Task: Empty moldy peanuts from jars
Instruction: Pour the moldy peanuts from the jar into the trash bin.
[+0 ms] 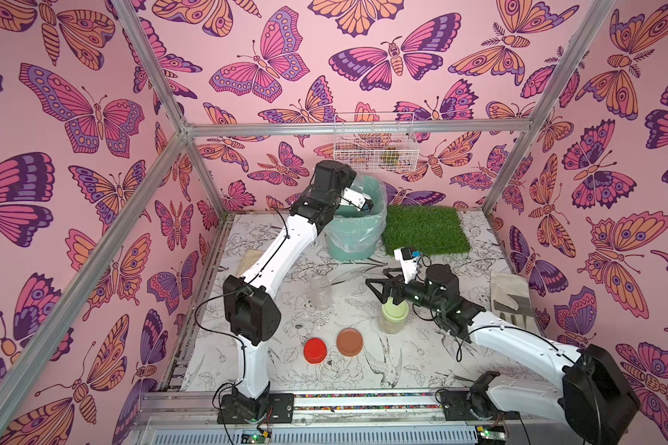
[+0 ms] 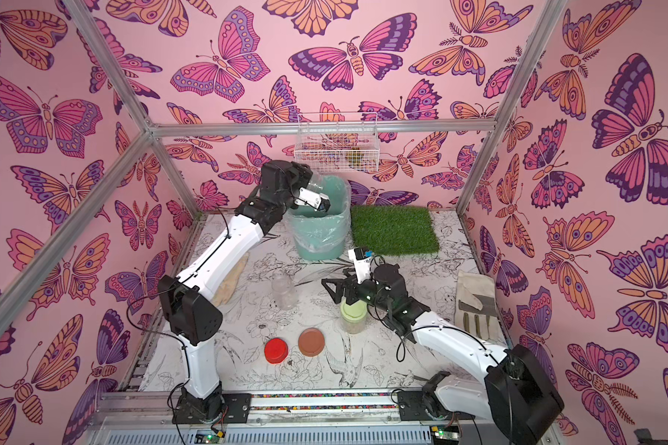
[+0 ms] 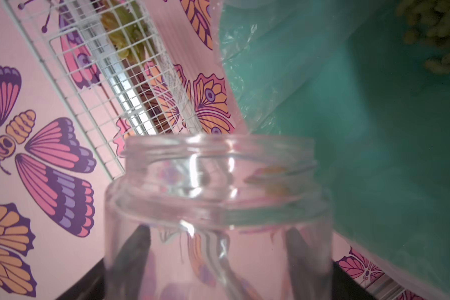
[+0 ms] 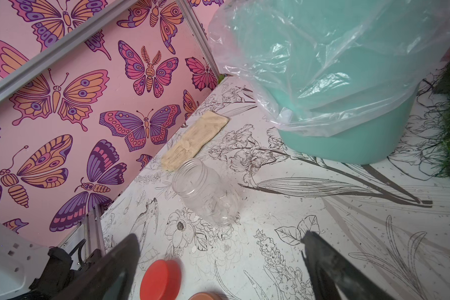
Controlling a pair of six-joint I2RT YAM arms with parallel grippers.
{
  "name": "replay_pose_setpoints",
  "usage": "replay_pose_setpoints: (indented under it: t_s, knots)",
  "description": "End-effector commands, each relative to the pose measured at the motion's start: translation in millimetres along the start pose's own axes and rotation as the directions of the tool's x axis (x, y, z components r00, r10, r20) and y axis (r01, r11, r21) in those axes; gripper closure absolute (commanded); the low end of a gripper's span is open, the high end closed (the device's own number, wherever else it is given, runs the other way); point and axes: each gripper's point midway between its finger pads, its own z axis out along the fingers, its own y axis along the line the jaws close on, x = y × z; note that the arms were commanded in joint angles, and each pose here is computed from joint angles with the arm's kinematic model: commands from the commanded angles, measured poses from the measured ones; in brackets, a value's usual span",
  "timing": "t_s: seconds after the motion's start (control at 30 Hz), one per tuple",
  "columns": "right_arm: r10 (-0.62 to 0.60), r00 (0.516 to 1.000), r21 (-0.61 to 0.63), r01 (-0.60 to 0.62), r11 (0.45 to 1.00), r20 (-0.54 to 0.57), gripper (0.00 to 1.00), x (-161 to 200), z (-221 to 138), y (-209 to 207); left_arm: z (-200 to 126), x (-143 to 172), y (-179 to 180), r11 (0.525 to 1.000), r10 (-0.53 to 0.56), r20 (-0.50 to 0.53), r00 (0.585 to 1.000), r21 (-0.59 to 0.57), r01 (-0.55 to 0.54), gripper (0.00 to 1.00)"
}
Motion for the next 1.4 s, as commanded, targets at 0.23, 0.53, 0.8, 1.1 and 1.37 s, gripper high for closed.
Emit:
replay_pose_setpoints:
  t_s: [0.23, 0.53, 0.8, 1.1, 1.37]
  knots:
    - [0.137, 0.984, -0.088, -0.127, 0.988, 0.117, 0.01, -57.9, -9.8, 12.6, -47.8, 37.9, 34.0, 0.927, -0.362, 0.061, 0.930, -0.083, 0.366, 1.00]
    - [0.135, 0.986, -0.075, -0.128, 0.989, 0.098, 0.01, -53.4, -8.5, 8.9, -55.6, 35.5, 45.4, 0.910, -0.385, 0.090, 0.919, -0.130, 0.394, 1.00]
    - [0.108, 0.986, -0.041, -0.104, 0.994, 0.124, 0.01, -56.3, -15.0, 5.6, -10.0, 32.0, -19.1, 0.996, -0.084, -0.055, 0.995, -0.013, 0.084, 1.00]
    - [0.052, 0.986, -0.001, -0.053, 0.999, 0.156, 0.01, -74.9, -20.7, 4.5, -27.1, 40.3, 21.1, 0.981, -0.154, -0.038, 0.987, -0.121, 0.148, 1.00]
    - [0.062, 0.987, 0.014, -0.065, 0.998, 0.150, 0.01, -76.5, -20.9, 0.9, -57.9, 66.0, 92.7, 0.888, -0.345, 0.008, 0.939, -0.320, 0.329, 1.00]
